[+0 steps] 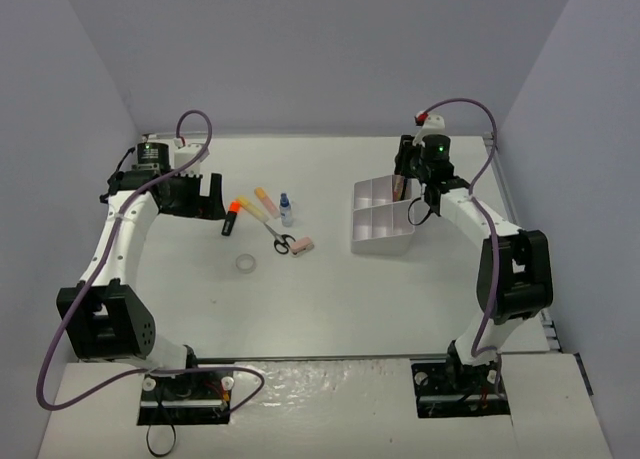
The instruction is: Sort the stationery into containers
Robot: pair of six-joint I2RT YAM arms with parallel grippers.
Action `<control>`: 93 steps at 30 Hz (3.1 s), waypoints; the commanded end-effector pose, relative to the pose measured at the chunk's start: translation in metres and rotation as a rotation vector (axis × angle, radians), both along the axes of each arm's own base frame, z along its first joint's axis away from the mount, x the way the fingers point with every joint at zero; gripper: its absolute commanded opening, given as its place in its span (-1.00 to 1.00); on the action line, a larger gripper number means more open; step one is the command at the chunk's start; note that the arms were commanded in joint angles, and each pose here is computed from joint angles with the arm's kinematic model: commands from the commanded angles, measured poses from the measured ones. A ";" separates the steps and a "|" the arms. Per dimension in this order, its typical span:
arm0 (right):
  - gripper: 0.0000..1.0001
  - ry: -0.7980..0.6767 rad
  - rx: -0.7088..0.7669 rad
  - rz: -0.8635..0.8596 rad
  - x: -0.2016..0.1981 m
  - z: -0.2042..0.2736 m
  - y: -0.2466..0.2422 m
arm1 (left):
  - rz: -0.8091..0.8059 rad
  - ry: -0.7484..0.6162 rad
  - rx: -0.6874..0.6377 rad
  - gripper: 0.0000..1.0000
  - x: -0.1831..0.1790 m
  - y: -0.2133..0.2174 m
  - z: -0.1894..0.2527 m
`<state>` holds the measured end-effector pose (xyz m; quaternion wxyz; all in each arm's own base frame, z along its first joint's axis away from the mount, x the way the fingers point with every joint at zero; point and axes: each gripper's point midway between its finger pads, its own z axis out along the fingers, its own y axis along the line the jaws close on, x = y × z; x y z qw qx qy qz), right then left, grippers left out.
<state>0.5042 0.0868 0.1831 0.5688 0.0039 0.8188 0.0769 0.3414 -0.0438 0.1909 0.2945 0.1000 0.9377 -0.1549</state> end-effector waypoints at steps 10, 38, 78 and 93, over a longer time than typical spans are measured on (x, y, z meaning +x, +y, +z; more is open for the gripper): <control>0.25 -0.223 -0.034 0.063 -0.008 0.113 0.012 | 0.019 -0.108 -0.021 0.94 0.004 0.007 0.028; 0.88 0.071 -0.108 0.758 -0.072 -0.038 0.317 | 0.101 -0.155 -0.041 0.94 -0.009 0.030 0.036; -1.00 0.027 -0.127 0.762 -0.056 -0.034 0.326 | 0.111 -0.126 -0.065 0.94 0.002 0.033 0.028; -1.00 -0.132 0.082 0.518 -0.060 0.131 0.190 | 0.134 -0.119 0.006 0.94 0.000 0.046 0.023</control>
